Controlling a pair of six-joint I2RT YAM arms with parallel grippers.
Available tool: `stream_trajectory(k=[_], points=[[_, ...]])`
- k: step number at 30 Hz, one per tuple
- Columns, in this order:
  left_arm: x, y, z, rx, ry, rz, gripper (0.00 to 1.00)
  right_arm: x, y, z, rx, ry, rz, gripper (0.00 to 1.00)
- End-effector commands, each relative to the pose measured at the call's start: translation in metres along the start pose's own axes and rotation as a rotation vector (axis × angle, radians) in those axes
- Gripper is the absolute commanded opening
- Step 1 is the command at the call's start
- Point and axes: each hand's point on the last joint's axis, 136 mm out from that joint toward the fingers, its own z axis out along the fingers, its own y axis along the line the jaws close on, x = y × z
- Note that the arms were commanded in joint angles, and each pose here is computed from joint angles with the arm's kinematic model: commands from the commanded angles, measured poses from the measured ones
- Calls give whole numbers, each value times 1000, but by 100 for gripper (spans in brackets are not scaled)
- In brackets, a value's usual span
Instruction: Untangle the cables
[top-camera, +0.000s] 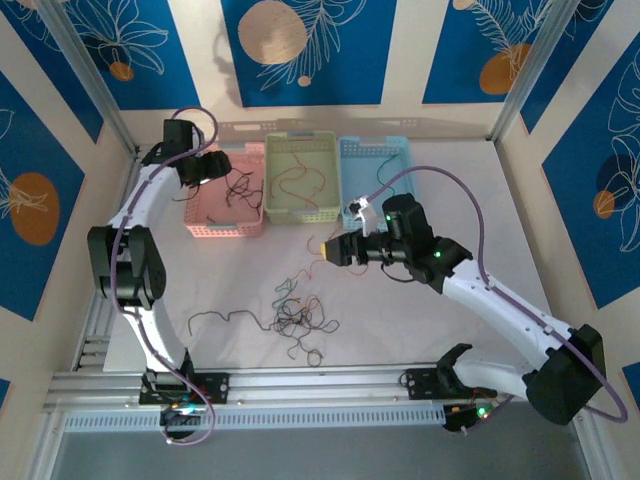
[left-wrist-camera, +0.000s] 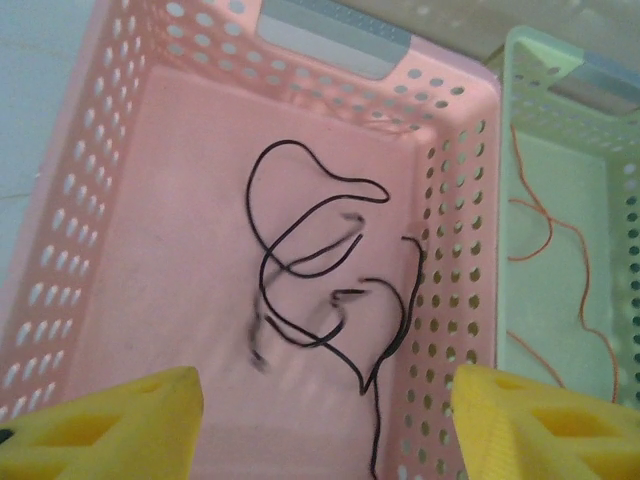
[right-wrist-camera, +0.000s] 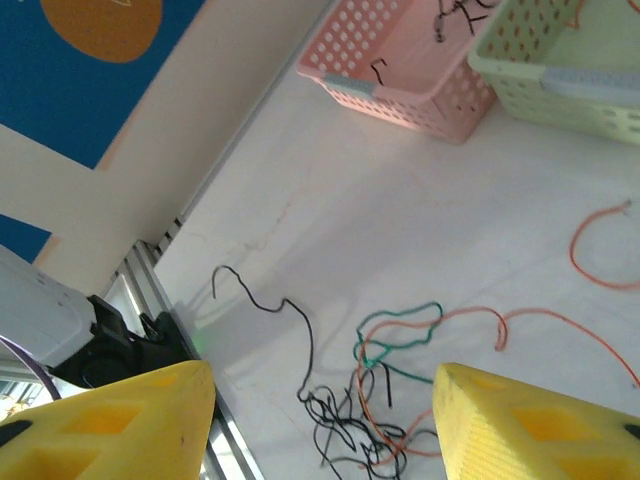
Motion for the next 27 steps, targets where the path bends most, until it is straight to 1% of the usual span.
stream_trajectory(k=[1, 3, 6, 11, 14, 16, 20, 22, 23, 27], points=[[-1, -5, -42, 21, -26, 17, 68, 20, -12, -7, 43, 29, 23, 61], [9, -17, -67, 98, -56, 28, 68, 30, -18, -8, 61, 45, 36, 62], [39, -34, -107, 218, -79, 43, 68, 46, -33, -5, 120, 91, 84, 62], [115, -40, -153, 349, -43, 51, 68, 63, -55, 3, 199, 149, 136, 61], [157, -34, -172, 382, -22, 54, 68, 66, -69, 11, 262, 190, 128, 61], [176, -28, -185, 381, -25, 61, 68, 70, -81, 20, 306, 244, 115, 61], [199, -20, -201, 375, -52, 77, 68, 75, -101, 40, 388, 356, 73, 61], [199, -24, -210, 394, -79, 99, 68, 79, -119, 47, 498, 403, 4, 61], [198, -26, -212, 403, -87, 106, 68, 78, -123, 50, 530, 416, -20, 62], [199, -28, -209, 416, -73, 113, 68, 81, -139, 67, 602, 485, -65, 62]])
